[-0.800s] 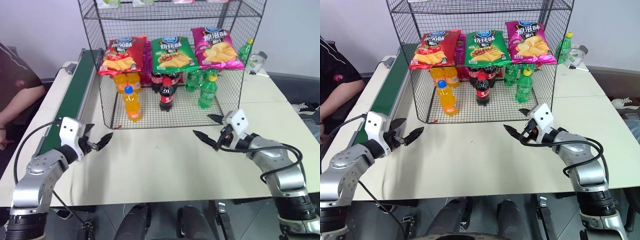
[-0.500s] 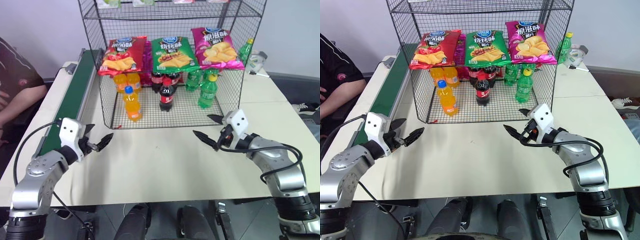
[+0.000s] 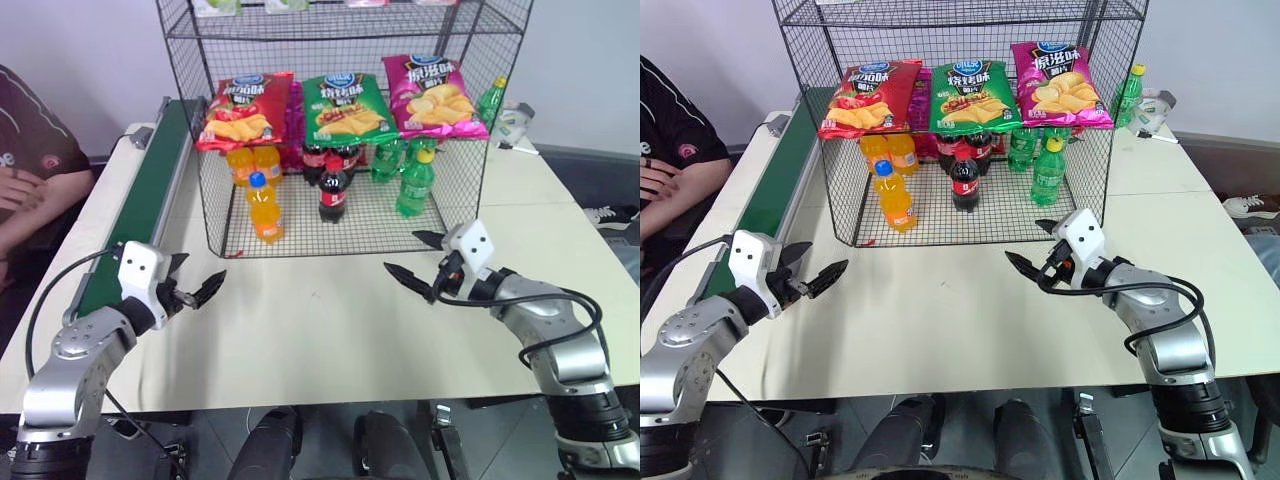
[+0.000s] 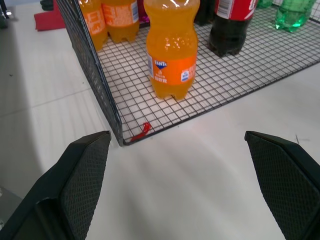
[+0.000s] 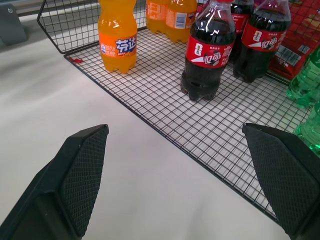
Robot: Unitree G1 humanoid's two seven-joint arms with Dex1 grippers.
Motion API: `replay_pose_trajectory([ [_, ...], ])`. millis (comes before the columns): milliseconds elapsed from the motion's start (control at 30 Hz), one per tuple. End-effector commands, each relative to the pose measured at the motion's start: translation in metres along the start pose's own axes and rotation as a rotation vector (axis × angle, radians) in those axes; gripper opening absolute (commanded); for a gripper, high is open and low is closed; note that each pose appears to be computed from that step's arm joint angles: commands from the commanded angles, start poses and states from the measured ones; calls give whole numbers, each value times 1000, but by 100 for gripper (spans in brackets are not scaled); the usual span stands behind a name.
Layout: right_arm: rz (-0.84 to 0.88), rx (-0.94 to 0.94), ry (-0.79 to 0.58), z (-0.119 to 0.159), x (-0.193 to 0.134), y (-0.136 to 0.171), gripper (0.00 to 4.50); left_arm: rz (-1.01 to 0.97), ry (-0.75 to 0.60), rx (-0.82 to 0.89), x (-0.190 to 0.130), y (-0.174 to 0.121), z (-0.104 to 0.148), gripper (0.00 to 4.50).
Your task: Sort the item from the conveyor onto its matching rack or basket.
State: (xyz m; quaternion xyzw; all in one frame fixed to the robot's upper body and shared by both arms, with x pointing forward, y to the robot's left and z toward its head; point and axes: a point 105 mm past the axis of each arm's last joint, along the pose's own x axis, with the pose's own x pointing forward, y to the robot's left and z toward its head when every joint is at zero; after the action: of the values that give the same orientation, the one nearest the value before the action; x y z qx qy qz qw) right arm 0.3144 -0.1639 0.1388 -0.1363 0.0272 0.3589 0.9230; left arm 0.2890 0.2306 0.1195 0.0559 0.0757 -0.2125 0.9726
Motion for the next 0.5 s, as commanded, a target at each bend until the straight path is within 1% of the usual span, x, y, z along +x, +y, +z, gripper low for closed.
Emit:
replay_pose_trajectory([
  [33, 4, -36, -46, 13, -1, 3, 450, 24, -48, 47, -6, 4, 16, 449],
  [333, 3, -32, -53, 14, 1, 4, 450, 29, -57, 47, -2, 4, 19, 449],
  [500, 2, -30, -60, 15, 5, 6, 450, 99, -79, 48, -1, 15, 22, 449],
])
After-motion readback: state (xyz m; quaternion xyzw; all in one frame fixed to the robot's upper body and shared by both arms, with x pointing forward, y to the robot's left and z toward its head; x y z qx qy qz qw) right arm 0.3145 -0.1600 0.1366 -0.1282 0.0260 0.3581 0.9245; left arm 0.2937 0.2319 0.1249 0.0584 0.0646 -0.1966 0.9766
